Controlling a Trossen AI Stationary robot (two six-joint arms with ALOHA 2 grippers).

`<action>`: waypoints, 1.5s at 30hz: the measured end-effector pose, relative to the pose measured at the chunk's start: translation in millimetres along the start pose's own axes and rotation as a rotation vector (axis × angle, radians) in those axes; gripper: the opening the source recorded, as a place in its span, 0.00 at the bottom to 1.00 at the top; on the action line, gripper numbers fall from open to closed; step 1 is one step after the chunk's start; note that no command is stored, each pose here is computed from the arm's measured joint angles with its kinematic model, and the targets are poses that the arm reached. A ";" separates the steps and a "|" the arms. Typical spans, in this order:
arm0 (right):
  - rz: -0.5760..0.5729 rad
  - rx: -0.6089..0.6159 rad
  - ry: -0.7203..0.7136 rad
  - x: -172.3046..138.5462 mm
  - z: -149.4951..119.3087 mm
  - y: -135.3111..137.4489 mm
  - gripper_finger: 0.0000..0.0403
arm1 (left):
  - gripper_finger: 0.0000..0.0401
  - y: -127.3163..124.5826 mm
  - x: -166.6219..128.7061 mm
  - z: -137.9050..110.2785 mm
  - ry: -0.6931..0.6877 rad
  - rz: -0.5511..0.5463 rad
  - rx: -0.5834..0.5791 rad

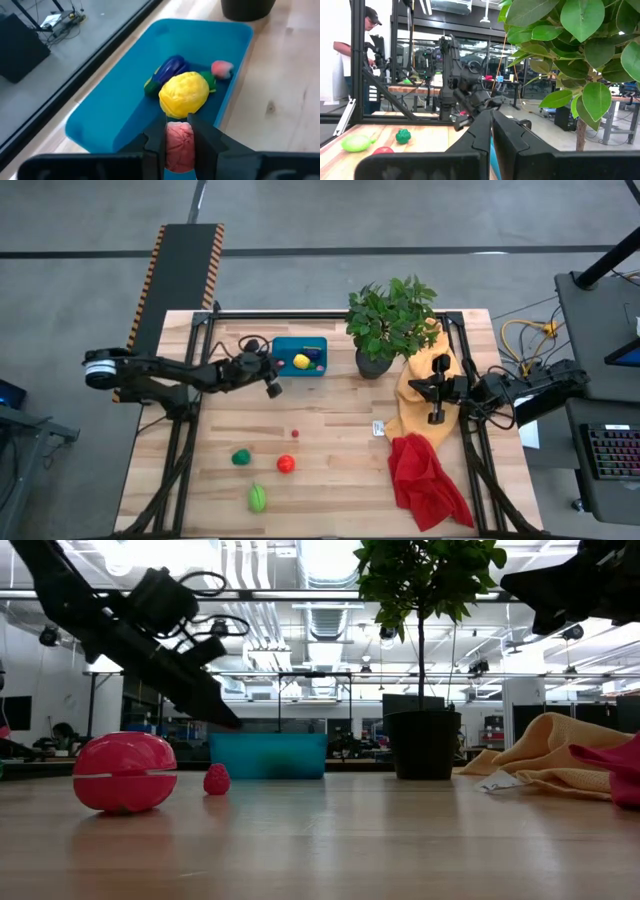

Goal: Pick and placing Produce into tupperware
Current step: Put the peach into the bin, then put the raspberry into the bin

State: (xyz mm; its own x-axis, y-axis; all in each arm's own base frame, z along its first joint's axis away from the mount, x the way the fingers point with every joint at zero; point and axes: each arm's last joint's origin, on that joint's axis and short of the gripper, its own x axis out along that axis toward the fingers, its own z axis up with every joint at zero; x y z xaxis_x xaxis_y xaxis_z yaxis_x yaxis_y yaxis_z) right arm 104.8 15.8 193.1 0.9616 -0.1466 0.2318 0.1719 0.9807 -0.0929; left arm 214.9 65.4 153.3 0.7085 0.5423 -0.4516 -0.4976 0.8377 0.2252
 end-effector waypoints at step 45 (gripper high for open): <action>-0.001 -0.001 0.002 0.0 -0.1 0.0 0.02 | 0.56 -47.7 -44.0 14.3 -0.181 -0.858 0.078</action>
State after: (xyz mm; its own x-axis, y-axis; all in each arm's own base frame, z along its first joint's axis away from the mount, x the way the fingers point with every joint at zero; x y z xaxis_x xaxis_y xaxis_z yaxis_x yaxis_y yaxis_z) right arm 104.8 15.8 193.0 0.9619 -0.1474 0.2301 0.1727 0.9805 -0.0936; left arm 214.6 2.6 174.8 0.8939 -0.2800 -0.3500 0.2741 0.9593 -0.0675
